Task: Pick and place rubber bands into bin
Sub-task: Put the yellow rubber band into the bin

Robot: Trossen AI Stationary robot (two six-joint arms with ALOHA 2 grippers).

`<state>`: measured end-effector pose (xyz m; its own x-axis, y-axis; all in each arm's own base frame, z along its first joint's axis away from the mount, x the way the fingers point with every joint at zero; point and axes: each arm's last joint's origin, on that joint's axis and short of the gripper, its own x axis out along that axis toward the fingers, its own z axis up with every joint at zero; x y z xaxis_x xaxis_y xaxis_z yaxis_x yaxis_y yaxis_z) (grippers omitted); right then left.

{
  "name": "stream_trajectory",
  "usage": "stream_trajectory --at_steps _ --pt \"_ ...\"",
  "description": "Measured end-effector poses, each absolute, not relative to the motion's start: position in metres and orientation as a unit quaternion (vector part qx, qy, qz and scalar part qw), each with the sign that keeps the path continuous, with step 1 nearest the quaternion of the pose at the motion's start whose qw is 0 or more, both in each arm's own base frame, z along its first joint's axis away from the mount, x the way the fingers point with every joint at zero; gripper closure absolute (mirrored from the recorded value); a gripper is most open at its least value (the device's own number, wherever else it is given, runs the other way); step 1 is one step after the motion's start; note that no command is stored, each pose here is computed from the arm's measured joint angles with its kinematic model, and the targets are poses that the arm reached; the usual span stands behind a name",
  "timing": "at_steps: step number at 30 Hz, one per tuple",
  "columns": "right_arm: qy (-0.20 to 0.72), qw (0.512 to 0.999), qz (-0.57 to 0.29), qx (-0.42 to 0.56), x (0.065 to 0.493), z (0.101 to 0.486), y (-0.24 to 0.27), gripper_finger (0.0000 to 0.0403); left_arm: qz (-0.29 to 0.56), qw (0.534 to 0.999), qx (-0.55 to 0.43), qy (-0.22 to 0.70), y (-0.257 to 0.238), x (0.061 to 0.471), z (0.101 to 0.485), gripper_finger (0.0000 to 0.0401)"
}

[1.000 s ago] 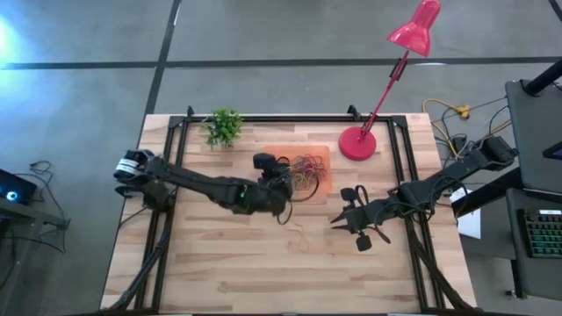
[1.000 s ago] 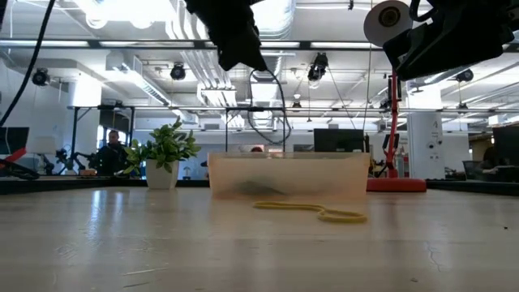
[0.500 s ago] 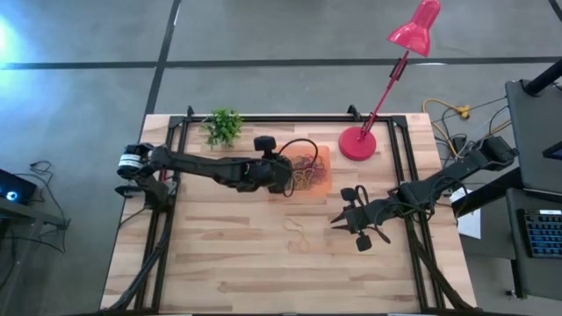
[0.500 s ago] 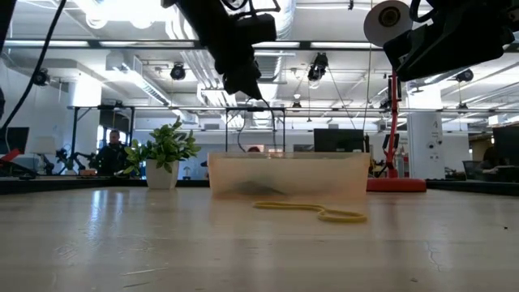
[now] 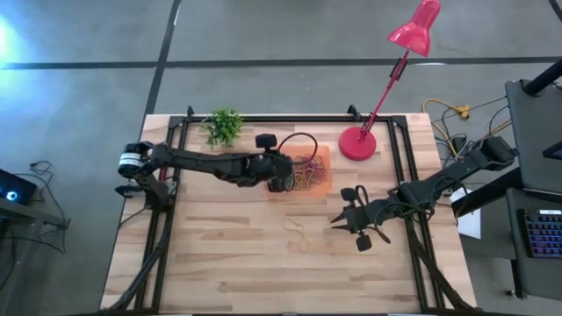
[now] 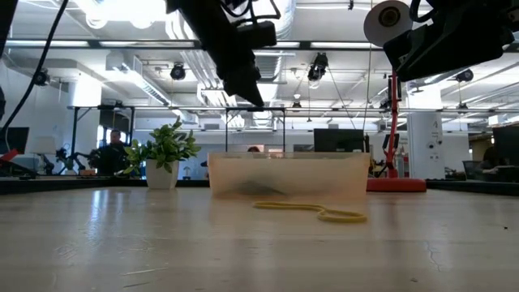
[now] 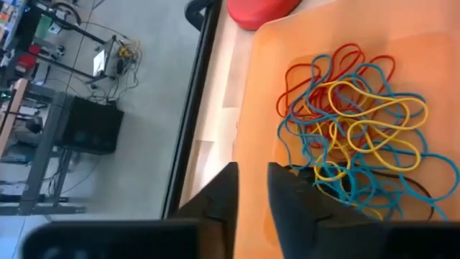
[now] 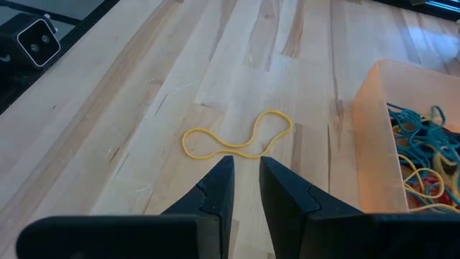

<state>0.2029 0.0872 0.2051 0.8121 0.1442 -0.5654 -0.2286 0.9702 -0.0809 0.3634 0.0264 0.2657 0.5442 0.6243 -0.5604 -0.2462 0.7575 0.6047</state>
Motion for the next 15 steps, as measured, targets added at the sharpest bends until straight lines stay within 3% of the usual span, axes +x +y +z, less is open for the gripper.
stream_trajectory --at_steps 7,15 --pt "0.289 0.949 0.098 -0.072 0.203 0.205 0.087 0.0346 0.264 0.846 0.231 0.402 0.033 0.363 0.266 0.0274" --pt "0.277 0.955 0.085 -0.060 0.205 0.207 0.088 0.0346 0.251 0.857 0.206 0.399 0.023 0.359 0.269 0.0252"
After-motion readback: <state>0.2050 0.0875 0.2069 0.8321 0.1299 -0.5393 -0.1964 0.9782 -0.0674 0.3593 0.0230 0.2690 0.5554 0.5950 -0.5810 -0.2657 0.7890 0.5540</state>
